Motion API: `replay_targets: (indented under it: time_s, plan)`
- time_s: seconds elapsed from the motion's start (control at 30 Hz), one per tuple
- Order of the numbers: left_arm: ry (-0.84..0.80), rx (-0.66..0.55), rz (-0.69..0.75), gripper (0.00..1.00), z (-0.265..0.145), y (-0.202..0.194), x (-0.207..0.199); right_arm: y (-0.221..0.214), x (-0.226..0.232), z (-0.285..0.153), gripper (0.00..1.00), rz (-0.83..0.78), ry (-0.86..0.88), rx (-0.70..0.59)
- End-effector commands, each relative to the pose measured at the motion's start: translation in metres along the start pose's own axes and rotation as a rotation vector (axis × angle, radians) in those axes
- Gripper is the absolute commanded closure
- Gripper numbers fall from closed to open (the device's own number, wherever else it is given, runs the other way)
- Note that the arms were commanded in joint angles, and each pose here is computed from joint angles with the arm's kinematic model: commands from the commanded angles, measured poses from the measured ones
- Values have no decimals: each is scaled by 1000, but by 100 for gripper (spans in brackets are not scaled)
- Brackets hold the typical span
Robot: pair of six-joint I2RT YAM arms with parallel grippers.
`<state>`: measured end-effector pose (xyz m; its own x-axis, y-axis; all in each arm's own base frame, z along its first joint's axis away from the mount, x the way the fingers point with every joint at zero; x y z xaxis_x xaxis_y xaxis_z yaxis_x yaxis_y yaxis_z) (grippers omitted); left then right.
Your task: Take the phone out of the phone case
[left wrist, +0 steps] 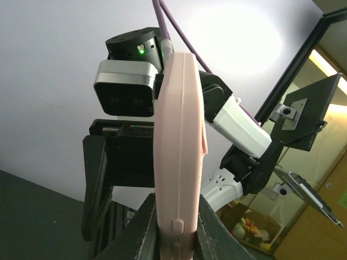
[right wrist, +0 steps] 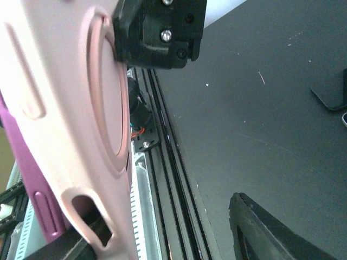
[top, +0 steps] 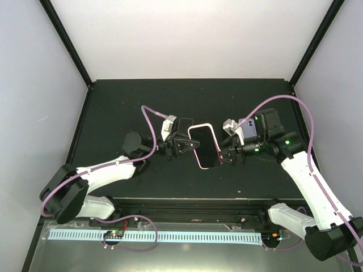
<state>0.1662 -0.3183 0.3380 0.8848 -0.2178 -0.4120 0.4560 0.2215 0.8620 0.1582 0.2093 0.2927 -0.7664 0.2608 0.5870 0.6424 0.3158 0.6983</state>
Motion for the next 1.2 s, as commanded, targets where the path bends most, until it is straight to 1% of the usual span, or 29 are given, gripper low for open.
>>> replay_targets:
  time_s: [0.0,0.07,0.13,0.2,0.27,0.3,0.37,0.43,0.5,0.53,0.6,0.63,0.67,0.73,0.8,0.87,0.97,1.07,1.17]
  plan:
    - [-137,213,-102,98,9,-56,-19,60,20,-13,46,-187,56,-167]
    - [-118,220,-110,98,10,-58,-14,61,20,-11,46,-183,71,-169]
    - [-80,219,-123,98,11,-58,-8,61,17,-8,51,-168,85,-170]
    - [-6,205,-131,98,12,-56,5,61,11,-5,62,-145,88,-171]
    - [99,191,-149,98,12,-51,23,59,2,0,80,-106,80,-173]
    - [171,190,-162,98,11,-50,36,57,-3,2,86,-88,76,-176]
    - [300,189,-169,98,10,-44,58,50,-11,8,93,-53,86,-178]
    - [394,186,-167,98,9,-37,74,36,-22,18,98,7,105,-173]
    - [472,163,-164,94,8,-28,85,28,-29,23,99,17,125,-189]
    - [501,153,-166,86,7,-25,89,23,-32,27,99,28,140,-191]
    - [571,139,-168,62,2,-22,98,16,-39,31,99,45,153,-204]
    - [614,131,-160,53,-2,-17,99,16,-41,32,99,60,155,-211]
    - [663,132,-152,46,-8,-16,102,16,-43,34,99,76,153,-211]
    - [770,104,-95,38,-25,-3,98,17,-48,36,99,104,148,-207]
    - [877,67,-28,34,-46,9,92,15,-57,39,99,148,122,-219]
    - [966,27,24,30,-66,16,85,14,-71,40,99,200,52,-255]
    - [1024,11,79,29,-83,13,76,19,-89,35,99,246,-74,-300]
    - [1069,64,136,29,-83,0,74,22,-107,31,99,332,-173,-334]
    - [1067,173,228,34,-63,-20,71,17,-122,26,99,430,-262,-368]
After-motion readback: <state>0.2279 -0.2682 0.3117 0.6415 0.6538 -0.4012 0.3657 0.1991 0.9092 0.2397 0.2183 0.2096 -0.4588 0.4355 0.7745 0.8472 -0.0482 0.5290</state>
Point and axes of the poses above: each gripper's point midway between its finger pads, its own z axis out along the fingers, its own x axis along the line the jaws close on, y = z × x, the point moved 1 cm from there along -z, back along the fingers, and after that the axes turned 9 degrees about z, right-handed, at the moved point
